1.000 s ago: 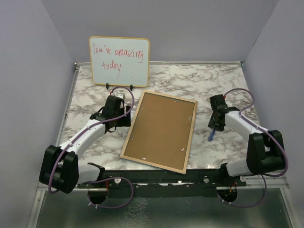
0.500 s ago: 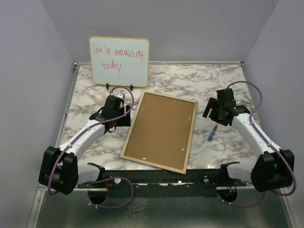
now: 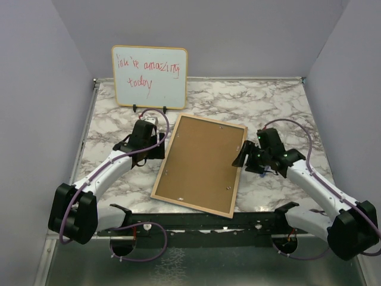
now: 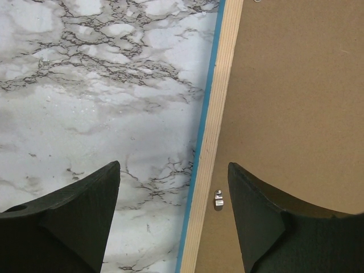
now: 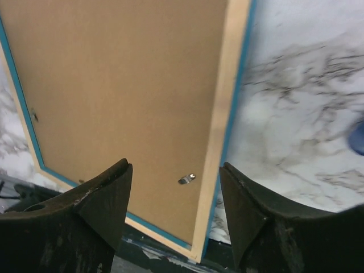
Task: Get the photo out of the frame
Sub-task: Turn over the photo frame at the center of the board.
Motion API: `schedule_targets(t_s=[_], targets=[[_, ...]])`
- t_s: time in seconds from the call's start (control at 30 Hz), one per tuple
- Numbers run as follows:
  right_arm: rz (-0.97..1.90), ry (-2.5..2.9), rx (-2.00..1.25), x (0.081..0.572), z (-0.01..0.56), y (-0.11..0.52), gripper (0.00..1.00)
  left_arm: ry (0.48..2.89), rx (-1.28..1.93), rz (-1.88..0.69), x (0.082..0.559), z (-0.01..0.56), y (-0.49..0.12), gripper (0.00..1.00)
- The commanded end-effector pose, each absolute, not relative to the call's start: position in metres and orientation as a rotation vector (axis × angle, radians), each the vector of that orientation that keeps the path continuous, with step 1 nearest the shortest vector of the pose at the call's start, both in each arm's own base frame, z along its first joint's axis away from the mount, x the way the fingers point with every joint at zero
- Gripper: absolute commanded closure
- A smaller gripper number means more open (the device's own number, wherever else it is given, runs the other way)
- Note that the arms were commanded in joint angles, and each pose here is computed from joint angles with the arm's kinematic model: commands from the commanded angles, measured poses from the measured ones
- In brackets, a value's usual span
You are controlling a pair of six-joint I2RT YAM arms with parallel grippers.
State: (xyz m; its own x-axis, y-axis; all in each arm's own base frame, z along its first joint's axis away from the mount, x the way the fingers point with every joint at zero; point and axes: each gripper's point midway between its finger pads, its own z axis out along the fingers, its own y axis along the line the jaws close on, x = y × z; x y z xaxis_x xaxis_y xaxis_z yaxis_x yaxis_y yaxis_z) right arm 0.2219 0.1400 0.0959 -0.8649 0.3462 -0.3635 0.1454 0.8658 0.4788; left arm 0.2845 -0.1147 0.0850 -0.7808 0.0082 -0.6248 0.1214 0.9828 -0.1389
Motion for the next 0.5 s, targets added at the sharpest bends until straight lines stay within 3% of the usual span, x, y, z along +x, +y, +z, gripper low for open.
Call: schedule_targets(t_s=[0.0,0.13,0.47], targets=[[0.531,2.621,0.398,0.207,0.084,0.155,0.35,2.468,0.112,-0.218,0.283,0.083,-0.117,0.23],[0.347,2.621,0.432,0.200,0.067,0.133,0.38,2.459,0.118,-0.218,0.282,0.086,-0.117,0.23],[0.276,2.719,0.317,0.196,0.040,0.142,0.46,2.415,0.146,-0.254,0.277,0.099,-0.129,0.22]])
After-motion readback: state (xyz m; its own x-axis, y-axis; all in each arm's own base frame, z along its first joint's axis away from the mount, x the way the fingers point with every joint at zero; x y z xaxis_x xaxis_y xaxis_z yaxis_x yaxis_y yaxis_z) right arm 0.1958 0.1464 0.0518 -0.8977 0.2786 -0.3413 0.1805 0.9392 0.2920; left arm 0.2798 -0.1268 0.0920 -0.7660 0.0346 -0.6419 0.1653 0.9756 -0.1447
